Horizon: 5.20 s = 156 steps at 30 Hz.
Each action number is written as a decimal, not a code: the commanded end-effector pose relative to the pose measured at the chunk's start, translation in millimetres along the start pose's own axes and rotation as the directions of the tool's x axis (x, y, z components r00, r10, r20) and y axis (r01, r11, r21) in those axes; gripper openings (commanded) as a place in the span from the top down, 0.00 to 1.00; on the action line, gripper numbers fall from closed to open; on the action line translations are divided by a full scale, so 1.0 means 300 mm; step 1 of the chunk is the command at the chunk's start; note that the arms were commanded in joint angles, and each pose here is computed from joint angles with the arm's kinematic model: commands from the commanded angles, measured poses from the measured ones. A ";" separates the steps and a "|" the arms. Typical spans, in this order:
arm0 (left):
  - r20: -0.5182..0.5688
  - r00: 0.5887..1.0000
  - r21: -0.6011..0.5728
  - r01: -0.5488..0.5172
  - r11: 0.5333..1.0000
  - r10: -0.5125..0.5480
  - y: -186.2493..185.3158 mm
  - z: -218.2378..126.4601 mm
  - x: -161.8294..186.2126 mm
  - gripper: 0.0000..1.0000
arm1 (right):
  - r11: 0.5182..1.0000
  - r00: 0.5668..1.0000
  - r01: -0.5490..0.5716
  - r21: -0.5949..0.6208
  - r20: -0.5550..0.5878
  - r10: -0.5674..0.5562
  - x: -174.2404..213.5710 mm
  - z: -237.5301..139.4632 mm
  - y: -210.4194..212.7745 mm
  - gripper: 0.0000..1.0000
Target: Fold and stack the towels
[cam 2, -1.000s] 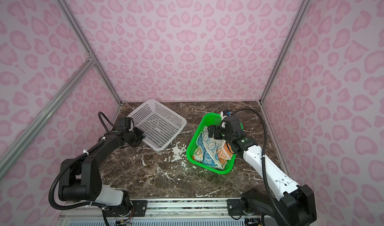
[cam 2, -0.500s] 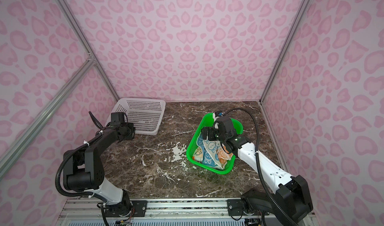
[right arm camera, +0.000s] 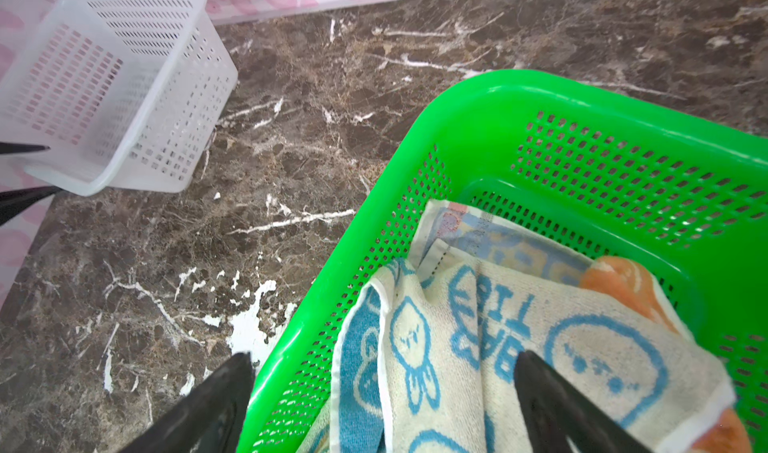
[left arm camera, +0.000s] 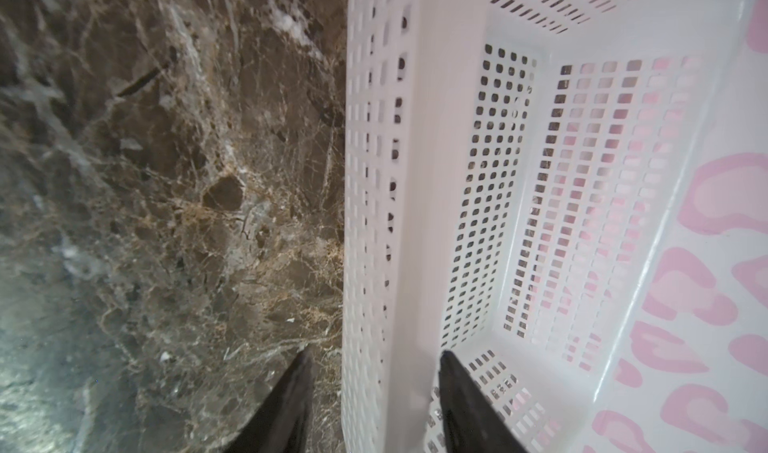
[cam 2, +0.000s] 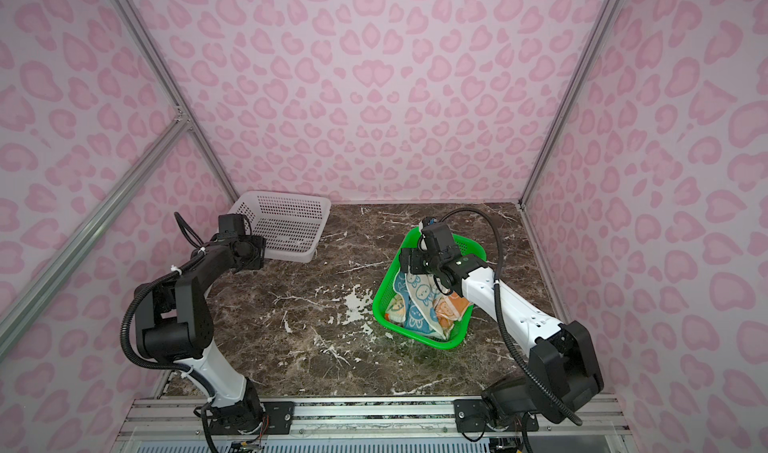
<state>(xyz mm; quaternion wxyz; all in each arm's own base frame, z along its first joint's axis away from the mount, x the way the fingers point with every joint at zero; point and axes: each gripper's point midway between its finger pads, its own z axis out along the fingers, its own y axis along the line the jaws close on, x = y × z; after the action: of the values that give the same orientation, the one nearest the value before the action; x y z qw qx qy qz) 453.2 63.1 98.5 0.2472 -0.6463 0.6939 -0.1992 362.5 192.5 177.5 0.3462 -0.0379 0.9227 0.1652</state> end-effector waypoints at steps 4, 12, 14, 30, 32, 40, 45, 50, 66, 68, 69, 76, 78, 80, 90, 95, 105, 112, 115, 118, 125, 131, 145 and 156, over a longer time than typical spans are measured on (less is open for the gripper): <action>-0.020 0.994 0.080 -0.102 0.992 0.104 -0.028 -0.071 0.027 0.40 | 0.994 0.993 -0.029 0.103 -0.111 0.041 0.068 0.082 -0.021 0.00; -0.010 0.966 0.192 -0.251 0.949 0.258 -0.042 -0.224 0.067 0.30 | 0.988 0.983 0.004 0.153 -0.183 0.024 0.090 0.201 0.057 0.01; -0.023 0.948 0.255 -0.302 0.918 0.318 -0.070 -0.279 0.108 0.30 | 0.981 0.980 0.028 0.190 -0.199 0.010 0.088 0.231 0.057 0.04; 0.207 0.649 0.502 -0.713 0.490 0.732 -0.131 -0.734 0.572 0.02 | 0.947 0.941 0.186 0.262 -0.326 -0.095 0.122 0.319 -0.055 0.85; 0.187 0.605 0.510 -0.733 0.450 0.774 -0.109 -0.721 0.639 0.02 | 0.942 0.933 0.246 0.227 -0.320 -0.166 0.093 0.302 -0.049 0.92; 0.194 0.467 0.448 -0.825 0.346 0.863 -0.062 -0.645 0.833 0.02 | 0.806 0.891 0.414 0.423 -0.370 -0.263 -0.034 0.262 -0.252 1.00; 0.187 0.399 0.433 -0.853 0.289 0.897 -0.068 -0.610 0.944 0.02 | 0.783 0.902 0.387 0.488 -0.377 -0.211 -0.079 0.275 -0.406 1.00; 0.178 0.389 0.420 -0.861 0.288 0.904 -0.094 -0.573 0.997 0.02 | 0.792 0.917 0.333 0.511 -0.371 -0.146 -0.105 0.292 -0.489 0.98; 0.017 0.193 0.563 -0.813 0.150 0.981 -0.042 -0.501 1.304 0.02 | 0.763 0.915 -0.315 0.564 -0.034 0.402 -0.017 0.025 -0.832 0.00; 0.026 0.177 0.573 -0.809 0.130 0.984 -0.049 -0.519 1.345 0.02 | 0.742 0.892 -0.349 0.573 -0.039 0.450 0.030 0.035 -0.886 0.02; 0.032 0.166 0.575 -0.810 0.118 0.986 -0.053 -0.530 1.364 0.02 | 0.739 0.887 -0.356 0.572 -0.044 0.461 0.042 0.044 -0.896 0.05; 0.050 0.090 0.576 -0.816 0.045 0.995 -0.032 -0.550 1.430 0.02 | 0.750 0.880 -0.383 0.540 -0.034 0.474 0.030 0.076 -0.871 0.65; 0.046 0.092 0.574 -0.818 0.049 0.995 -0.023 -0.548 1.424 0.02 | 0.752 0.885 -0.380 0.539 -0.025 0.465 0.020 0.063 -0.862 0.85; 0.044 0.093 0.576 -0.816 0.050 0.995 -0.016 -0.550 1.418 0.02 | 0.756 0.891 -0.374 0.537 -0.018 0.454 0.003 0.042 -0.847 0.95; 0.091 0.130 0.566 -0.823 0.056 0.987 -0.029 -0.630 1.339 0.02 | 0.782 0.941 -0.281 0.557 0.000 0.338 -0.090 -0.079 -0.728 0.96; 0.102 0.149 0.571 -0.818 0.064 0.984 0.002 -0.658 1.290 0.02 | 0.799 0.950 -0.249 0.548 -0.022 0.311 -0.078 -0.075 -0.688 0.85; 0.113 0.163 0.561 -0.825 0.072 0.980 0.040 -0.674 1.235 0.02 | 0.792 0.951 -0.187 0.581 -0.095 0.293 0.020 -0.046 -0.694 0.67; 0.110 0.165 0.561 -0.824 0.075 0.980 0.031 -0.674 1.243 0.02 | 0.797 0.951 -0.184 0.576 -0.101 0.292 0.025 -0.033 -0.695 0.89; 0.113 0.167 0.556 -0.828 0.077 0.980 0.028 -0.670 1.243 0.02 | 0.794 0.954 -0.176 0.582 -0.097 0.283 0.009 -0.046 -0.695 0.94; 0.120 0.180 0.540 -0.837 0.088 0.976 0.021 -0.665 1.231 0.02 | 0.800 0.964 -0.176 0.574 -0.065 0.259 -0.037 -0.080 -0.672 0.96; 0.163 0.207 0.515 -0.851 0.096 0.965 -0.004 -0.684 1.193 0.02 | 0.822 0.983 -0.158 0.547 0.010 0.182 -0.163 -0.180 -0.594 0.92; 0.227 0.242 0.463 -0.879 0.114 0.943 -0.029 -0.702 1.123 0.02 | 0.858 0.987 -0.159 0.489 0.076 0.139 -0.262 -0.254 -0.506 0.99; 0.313 0.320 0.401 -0.898 0.181 0.894 -0.018 -0.790 0.941 0.02 | 0.974 0.933 0.148 0.173 0.303 -0.196 -0.512 -0.535 0.230 1.00; 0.375 0.419 0.412 -0.875 0.256 0.827 0.007 -0.869 0.793 0.02 | 0.984 0.940 0.175 -0.029 0.301 -0.158 -0.474 -0.516 0.405 0.97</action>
<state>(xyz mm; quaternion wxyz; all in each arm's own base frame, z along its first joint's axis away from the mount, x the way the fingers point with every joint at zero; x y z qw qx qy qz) 284.5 -193.3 285.0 0.5106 -0.0602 0.8329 -0.2045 341.2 242.9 452.4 0.5387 -0.1017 0.8233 0.1470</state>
